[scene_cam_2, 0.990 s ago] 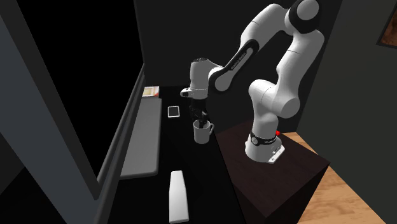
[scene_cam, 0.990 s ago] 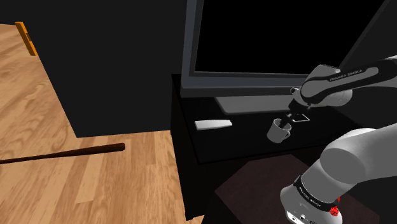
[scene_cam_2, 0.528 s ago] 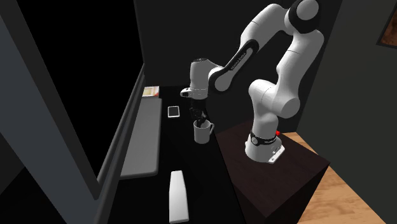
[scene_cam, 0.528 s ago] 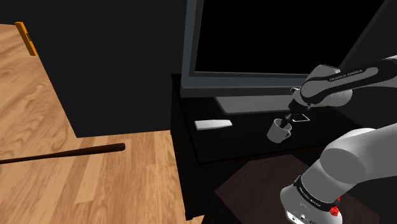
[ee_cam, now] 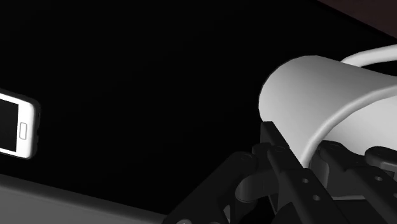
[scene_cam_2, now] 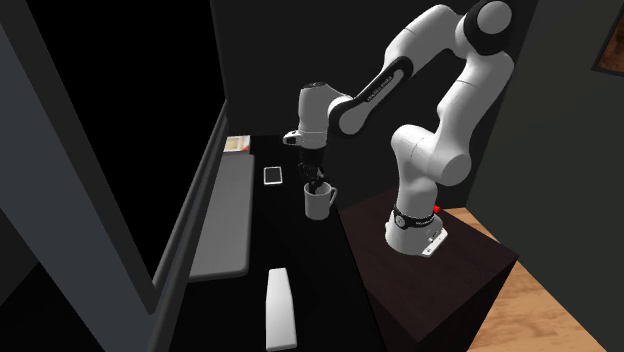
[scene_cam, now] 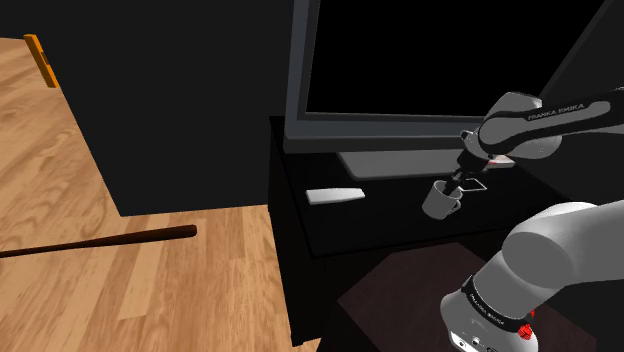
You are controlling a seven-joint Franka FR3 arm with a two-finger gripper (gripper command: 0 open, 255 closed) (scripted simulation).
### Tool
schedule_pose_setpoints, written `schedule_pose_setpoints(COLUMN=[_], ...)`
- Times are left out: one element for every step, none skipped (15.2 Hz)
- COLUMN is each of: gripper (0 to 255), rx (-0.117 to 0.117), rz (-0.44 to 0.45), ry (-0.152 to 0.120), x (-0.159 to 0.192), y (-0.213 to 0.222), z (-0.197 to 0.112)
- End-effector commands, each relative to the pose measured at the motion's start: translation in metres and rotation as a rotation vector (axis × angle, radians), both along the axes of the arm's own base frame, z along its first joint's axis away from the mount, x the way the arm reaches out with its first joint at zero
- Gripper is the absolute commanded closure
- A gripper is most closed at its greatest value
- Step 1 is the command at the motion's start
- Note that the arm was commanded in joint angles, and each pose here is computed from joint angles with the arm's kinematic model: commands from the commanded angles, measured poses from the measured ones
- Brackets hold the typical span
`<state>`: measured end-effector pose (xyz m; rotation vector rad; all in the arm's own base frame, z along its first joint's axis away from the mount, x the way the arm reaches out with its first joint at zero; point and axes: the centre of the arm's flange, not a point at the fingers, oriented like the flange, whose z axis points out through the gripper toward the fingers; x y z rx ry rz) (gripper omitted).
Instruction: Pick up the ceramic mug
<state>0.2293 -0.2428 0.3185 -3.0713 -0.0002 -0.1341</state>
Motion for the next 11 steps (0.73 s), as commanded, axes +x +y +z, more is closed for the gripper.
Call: schedule_pose_setpoints(gripper=[255,255,255,255,255,255,255,255,255,255,255], rx=[0.000,0.000,0.000,0.000,0.000,0.000,0.000,0.000,0.000,0.000,0.000], rz=[0.000,0.000,0.000,0.000,0.000,0.000,0.000,0.000,0.000,0.000,0.000], ry=[0.000,0.000,0.000,0.000,0.000,0.000,0.000,0.000,0.000,0.000,0.000], x=[0.000,0.000,0.000,0.000,0.000,0.000,0.000,0.000,0.000,0.000,0.000], y=[-0.001,-0.001,-0.001,-0.001,-0.001,-0.001,-0.001,-0.001,-0.001,-0.001,-0.001], z=[0.011,0.017,0.022,0.027,0.032,0.038,0.043,0.048,0.054,0.054,0.054])
